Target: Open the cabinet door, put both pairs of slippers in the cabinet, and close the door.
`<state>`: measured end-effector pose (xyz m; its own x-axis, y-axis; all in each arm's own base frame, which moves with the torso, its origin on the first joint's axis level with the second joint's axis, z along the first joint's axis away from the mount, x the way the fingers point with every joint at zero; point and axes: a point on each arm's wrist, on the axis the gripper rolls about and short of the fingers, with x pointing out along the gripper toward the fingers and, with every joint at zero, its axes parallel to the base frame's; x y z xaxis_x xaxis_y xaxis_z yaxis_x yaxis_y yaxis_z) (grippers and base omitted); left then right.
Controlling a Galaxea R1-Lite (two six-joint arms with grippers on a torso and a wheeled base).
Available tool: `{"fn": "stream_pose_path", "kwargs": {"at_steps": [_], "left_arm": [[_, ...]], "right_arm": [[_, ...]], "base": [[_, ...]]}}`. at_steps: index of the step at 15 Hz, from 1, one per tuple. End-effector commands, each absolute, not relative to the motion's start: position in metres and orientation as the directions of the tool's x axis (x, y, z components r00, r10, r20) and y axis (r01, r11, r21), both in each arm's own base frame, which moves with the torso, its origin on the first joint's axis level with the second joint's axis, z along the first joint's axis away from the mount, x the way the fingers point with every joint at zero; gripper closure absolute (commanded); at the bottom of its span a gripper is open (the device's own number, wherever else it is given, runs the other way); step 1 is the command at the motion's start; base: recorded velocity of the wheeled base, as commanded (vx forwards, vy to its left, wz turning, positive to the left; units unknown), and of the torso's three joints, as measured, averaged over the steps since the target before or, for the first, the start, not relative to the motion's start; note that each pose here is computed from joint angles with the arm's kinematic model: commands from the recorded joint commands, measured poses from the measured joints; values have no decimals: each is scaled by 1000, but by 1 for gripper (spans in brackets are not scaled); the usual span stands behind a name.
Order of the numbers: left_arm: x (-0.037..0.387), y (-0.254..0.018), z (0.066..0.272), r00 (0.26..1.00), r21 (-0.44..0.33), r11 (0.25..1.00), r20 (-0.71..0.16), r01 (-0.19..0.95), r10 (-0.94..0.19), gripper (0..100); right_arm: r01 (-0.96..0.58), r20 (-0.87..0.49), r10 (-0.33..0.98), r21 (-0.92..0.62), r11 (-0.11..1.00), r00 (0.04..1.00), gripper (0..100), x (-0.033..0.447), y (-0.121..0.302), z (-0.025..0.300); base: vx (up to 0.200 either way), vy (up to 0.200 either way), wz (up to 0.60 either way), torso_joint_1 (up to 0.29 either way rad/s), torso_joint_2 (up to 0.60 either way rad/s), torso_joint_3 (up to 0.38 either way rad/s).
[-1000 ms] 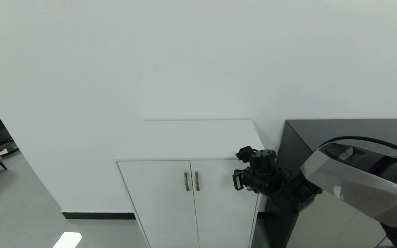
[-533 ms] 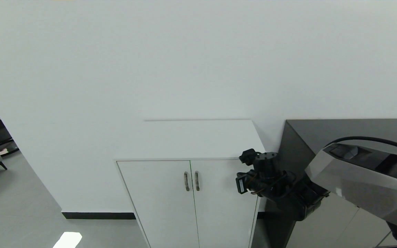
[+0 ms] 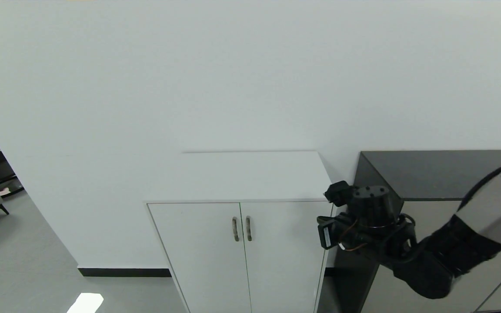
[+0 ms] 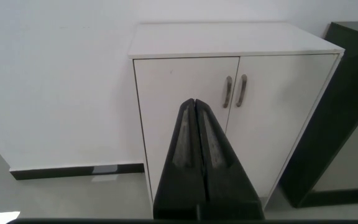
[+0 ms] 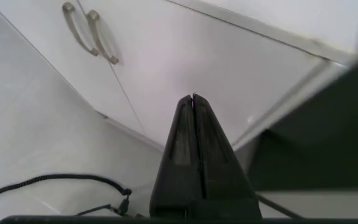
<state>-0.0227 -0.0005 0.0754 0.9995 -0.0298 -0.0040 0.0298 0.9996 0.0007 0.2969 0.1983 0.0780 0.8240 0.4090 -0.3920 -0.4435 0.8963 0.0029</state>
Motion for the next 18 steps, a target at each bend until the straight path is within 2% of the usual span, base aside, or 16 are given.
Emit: {"fn": "stream_pose_path", "kwargs": {"at_steps": [1, 3, 5, 6, 7, 9, 12, 18], "left_arm": [[-23, -1, 75, 1000, 0, 1000, -5, 29, -29, 100], [-23, -1, 75, 1000, 3, 1000, -5, 31, -31, 100], [-23, -1, 75, 1000, 3, 1000, -5, 31, -31, 100], [-23, 0, 75, 1000, 3, 1000, -5, 28, -28, 100], [-23, 0, 75, 1000, 0, 1000, -5, 26, -26, 100], [-23, 0, 75, 1000, 0, 1000, -5, 28, -28, 100], [-23, 0, 75, 1000, 1, 1000, -5, 28, -28, 100], [-23, 0, 75, 1000, 0, 1000, -5, 28, -28, 100]], "right_arm": [[-380, -307, 361, -2, 925, 880, 100, 249, 159, 126], [-360, -310, 340, -6, 933, 888, 100, 222, 135, 131], [-321, -360, 296, -10, 947, 885, 100, 188, 101, 120], [-326, -385, 299, -5, 945, 873, 100, 177, 91, 114], [-376, -384, 355, 23, 926, 852, 100, 160, 82, 111], [-409, -398, 385, 26, 912, 833, 100, 132, 68, 103], [-328, -410, 308, 23, 944, 858, 100, 107, 44, 102], [-395, -475, 307, -95, 914, 824, 100, 58, 23, 95]], "base": [[0, 0, 0, 0, 0, 0], [0, 0, 0, 0, 0, 0], [0, 0, 0, 0, 0, 0], [0, 0, 0, 0, 0, 0], [0, 0, 0, 0, 0, 0], [0, 0, 0, 0, 0, 0], [0, 0, 0, 0, 0, 0], [0, 0, 0, 0, 0, 0]]}}
